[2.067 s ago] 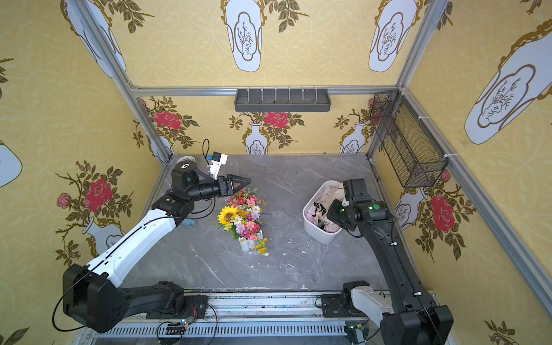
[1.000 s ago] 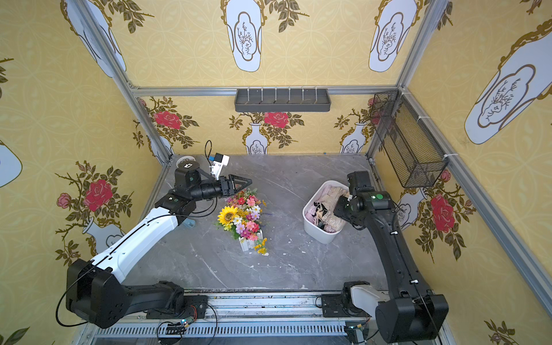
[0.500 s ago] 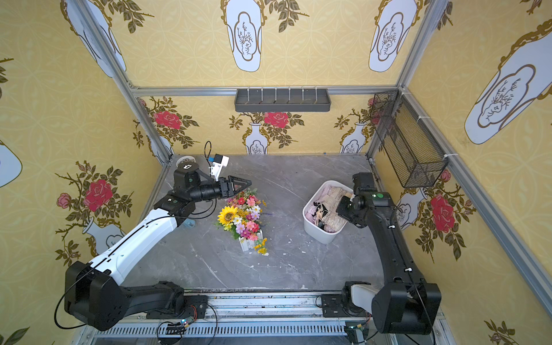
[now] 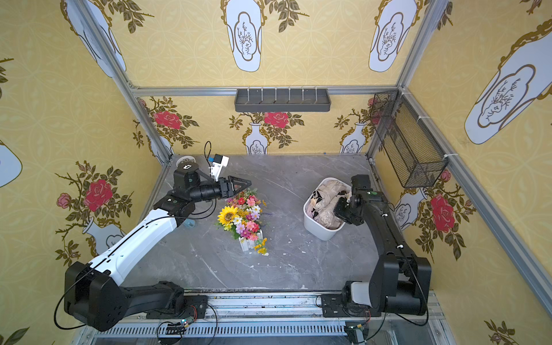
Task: Put the umbrella into the storage box
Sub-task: Place the umbrella in the storage box.
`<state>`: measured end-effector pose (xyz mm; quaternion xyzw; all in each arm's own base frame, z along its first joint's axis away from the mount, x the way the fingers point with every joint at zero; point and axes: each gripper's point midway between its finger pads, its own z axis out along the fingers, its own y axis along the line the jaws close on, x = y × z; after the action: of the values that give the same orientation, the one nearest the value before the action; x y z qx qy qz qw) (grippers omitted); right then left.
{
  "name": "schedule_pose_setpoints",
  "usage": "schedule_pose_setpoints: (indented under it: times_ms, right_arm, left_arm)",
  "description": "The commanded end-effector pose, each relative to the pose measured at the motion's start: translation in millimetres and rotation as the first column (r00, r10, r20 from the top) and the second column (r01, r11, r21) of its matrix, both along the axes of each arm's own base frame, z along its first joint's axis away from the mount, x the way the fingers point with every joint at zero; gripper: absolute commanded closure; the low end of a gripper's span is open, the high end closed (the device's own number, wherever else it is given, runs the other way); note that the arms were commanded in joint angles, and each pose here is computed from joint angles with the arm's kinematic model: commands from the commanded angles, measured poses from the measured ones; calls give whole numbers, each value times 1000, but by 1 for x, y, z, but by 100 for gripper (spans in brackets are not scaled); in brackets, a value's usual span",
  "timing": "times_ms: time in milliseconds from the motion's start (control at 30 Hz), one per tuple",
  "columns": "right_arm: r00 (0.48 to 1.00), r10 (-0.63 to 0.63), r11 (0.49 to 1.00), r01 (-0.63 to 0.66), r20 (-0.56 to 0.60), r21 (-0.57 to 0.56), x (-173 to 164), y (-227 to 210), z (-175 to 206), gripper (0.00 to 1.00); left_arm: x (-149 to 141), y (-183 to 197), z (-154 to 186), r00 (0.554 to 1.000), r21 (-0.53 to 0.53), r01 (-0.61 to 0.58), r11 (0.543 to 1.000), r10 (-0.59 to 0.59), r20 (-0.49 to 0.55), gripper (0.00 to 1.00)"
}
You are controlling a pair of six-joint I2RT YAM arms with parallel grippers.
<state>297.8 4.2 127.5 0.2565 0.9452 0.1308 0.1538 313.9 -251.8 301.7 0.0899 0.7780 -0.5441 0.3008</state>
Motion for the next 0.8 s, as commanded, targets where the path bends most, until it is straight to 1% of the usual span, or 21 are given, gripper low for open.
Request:
schedule_pose_setpoints:
  times_ms: [0, 133, 333, 500, 633, 767]
  right_arm:
    - [1000, -21, 997, 20, -14, -74, -5, -13, 5, 70]
    - [999, -23, 997, 26, 36, -78, -2, -14, 30, 61]
    - [991, -34, 994, 47, 127, -103, 2, -18, 74, 60]
    - [986, -15, 995, 30, 164, -90, 17, -15, 82, 62]
    - [982, 25, 997, -12, 189, -72, 36, -10, 83, 68]
    - [968, 71, 997, -63, 242, -42, 56, -1, 90, 72]
  left_arm:
    - [-1, 0, 0, 1000, 2, 5, 1000, -5, 7, 24]
    - [1, 0, 1, 1000, 0, 5, 1000, -5, 5, 24]
    - [2, -1, -1, 1000, -2, 6, 1000, -6, -3, 24]
    - [3, -2, -1, 1000, -5, 9, 1000, -9, -6, 24]
    - [3, -2, -2, 1000, -6, 7, 1000, -7, -10, 24]
    - [4, -3, -6, 1000, -2, 10, 1000, -10, -19, 24]
